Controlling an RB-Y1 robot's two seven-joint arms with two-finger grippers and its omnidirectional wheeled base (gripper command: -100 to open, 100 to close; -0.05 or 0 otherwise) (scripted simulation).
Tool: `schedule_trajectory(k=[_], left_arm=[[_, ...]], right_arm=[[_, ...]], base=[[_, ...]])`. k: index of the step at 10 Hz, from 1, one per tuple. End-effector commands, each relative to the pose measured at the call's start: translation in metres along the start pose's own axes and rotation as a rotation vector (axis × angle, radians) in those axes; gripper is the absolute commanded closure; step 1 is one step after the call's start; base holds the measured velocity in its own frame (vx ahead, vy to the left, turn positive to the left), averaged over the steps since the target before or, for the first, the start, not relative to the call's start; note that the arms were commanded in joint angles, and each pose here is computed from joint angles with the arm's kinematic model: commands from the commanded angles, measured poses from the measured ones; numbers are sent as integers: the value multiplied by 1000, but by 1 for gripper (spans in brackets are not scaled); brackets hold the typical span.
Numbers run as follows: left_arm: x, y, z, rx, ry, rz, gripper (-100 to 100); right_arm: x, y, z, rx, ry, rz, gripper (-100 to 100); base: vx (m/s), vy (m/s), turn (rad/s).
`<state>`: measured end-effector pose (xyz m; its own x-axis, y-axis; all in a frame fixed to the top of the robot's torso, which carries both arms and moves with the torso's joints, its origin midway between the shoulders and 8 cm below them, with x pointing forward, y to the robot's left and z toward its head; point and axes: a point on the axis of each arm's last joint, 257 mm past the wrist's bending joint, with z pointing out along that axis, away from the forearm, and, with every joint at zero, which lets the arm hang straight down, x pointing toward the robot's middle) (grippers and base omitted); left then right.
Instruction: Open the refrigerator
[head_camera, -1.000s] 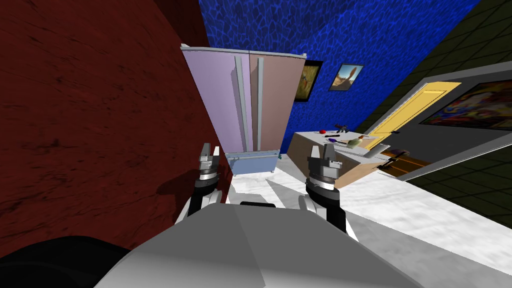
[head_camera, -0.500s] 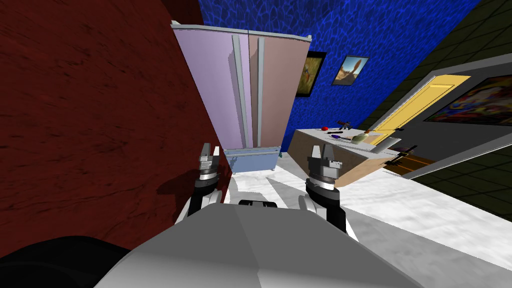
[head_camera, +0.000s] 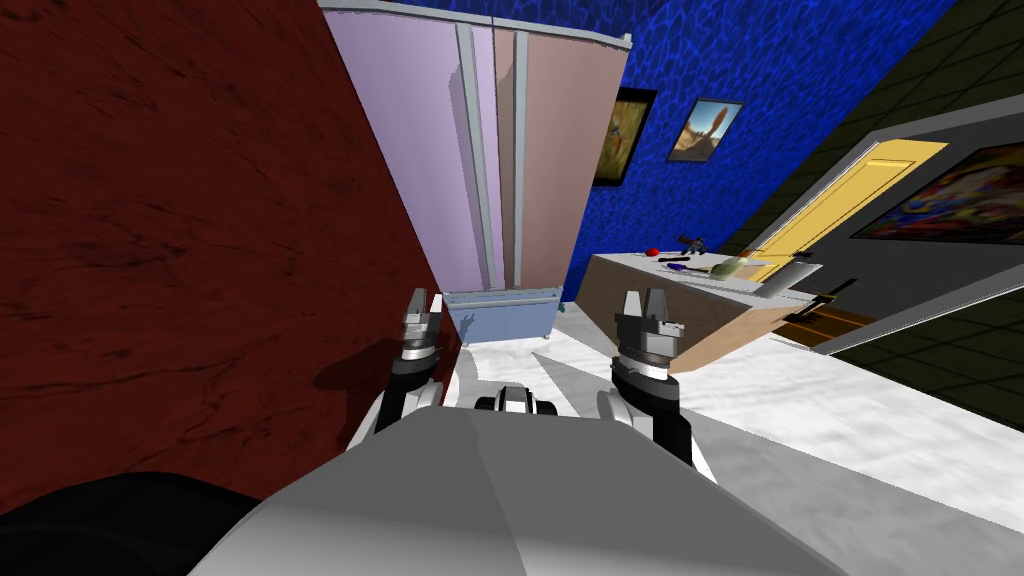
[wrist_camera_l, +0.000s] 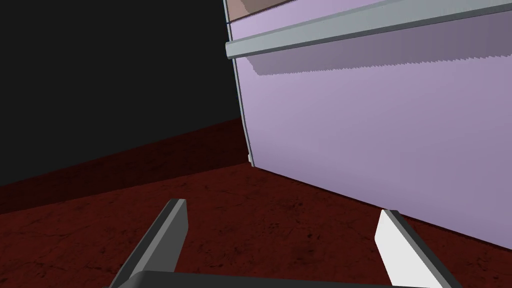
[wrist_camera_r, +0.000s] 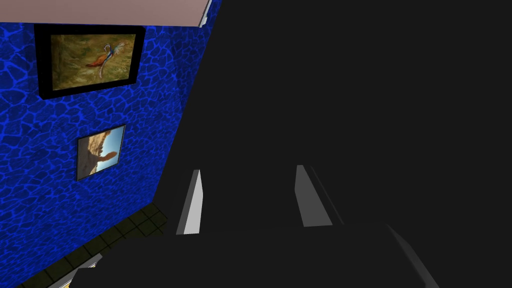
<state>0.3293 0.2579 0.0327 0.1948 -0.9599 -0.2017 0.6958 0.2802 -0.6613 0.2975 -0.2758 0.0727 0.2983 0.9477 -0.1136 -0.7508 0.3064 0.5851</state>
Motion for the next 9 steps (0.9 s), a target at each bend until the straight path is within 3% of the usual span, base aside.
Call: schedule_trajectory(k=[1,9], left_arm=[[8,13,-7,-12,45,-4,-100],[25,70,-36,-82,112,-50,-100]], right_arm=[[0,0,0,0,0,0,0],[0,0,0,0,0,0,0]], base=[[82,-35,-30],[110,-28,-36]])
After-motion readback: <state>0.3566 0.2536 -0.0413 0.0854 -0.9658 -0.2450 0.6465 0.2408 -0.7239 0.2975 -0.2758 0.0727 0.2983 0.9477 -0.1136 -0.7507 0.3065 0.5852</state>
